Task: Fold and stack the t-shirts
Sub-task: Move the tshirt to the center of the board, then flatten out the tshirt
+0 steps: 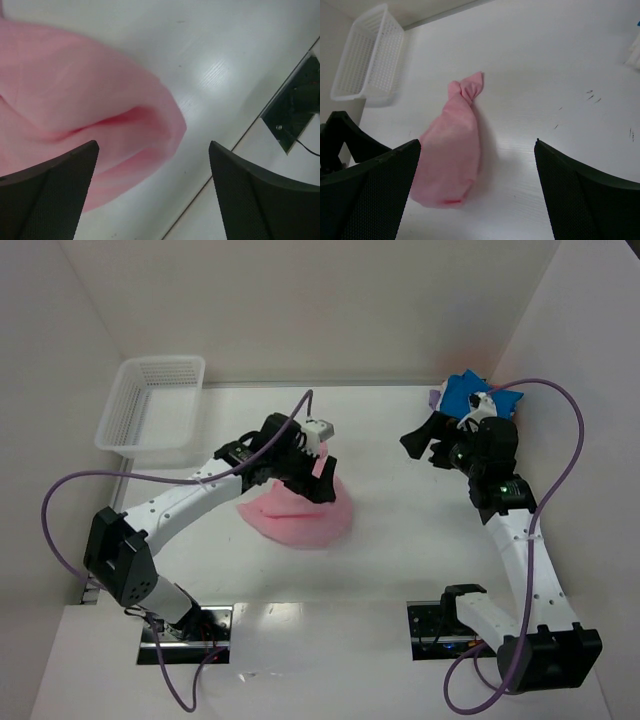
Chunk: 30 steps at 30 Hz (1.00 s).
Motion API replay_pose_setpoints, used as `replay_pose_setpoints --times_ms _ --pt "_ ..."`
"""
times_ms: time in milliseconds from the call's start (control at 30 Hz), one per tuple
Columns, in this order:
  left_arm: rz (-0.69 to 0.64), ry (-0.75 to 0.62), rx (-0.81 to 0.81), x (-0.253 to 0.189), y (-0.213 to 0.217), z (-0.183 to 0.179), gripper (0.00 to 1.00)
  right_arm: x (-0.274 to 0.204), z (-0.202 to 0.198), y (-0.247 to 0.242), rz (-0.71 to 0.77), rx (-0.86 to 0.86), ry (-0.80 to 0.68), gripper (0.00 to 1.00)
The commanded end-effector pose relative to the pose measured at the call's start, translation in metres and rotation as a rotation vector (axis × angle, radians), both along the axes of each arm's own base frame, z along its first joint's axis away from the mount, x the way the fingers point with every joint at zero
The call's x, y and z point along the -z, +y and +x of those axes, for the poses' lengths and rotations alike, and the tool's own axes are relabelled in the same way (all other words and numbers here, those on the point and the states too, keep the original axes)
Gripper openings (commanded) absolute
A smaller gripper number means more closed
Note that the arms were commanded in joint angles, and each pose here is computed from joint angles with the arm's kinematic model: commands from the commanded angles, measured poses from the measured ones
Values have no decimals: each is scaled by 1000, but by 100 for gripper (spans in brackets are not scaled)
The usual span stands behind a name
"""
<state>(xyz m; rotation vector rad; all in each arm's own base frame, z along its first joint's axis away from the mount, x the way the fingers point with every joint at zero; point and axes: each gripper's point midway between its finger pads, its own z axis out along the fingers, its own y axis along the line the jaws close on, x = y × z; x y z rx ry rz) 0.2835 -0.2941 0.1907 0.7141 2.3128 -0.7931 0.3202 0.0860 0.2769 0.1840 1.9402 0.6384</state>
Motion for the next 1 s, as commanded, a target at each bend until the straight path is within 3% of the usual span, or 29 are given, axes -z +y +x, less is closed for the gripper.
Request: replay_pose_setpoints --times_ms 0,200,433,633,800,967 --pt "32 -74 -155 -11 23 12 100 3 -7 10 -5 -67 -8 100" --pt "174 -186 -491 -7 92 34 100 23 -15 37 25 -151 40 100" --pt "274 -103 -671 38 135 50 100 44 -15 91 56 -248 100 100" --pt "53 29 -567 68 126 59 100 68 -15 131 11 -290 156 100" --pt "76 105 -472 102 111 63 99 77 -10 134 4 -272 171 100" --pt "-22 167 -346 115 84 64 94 80 -6 132 -5 -255 175 100"
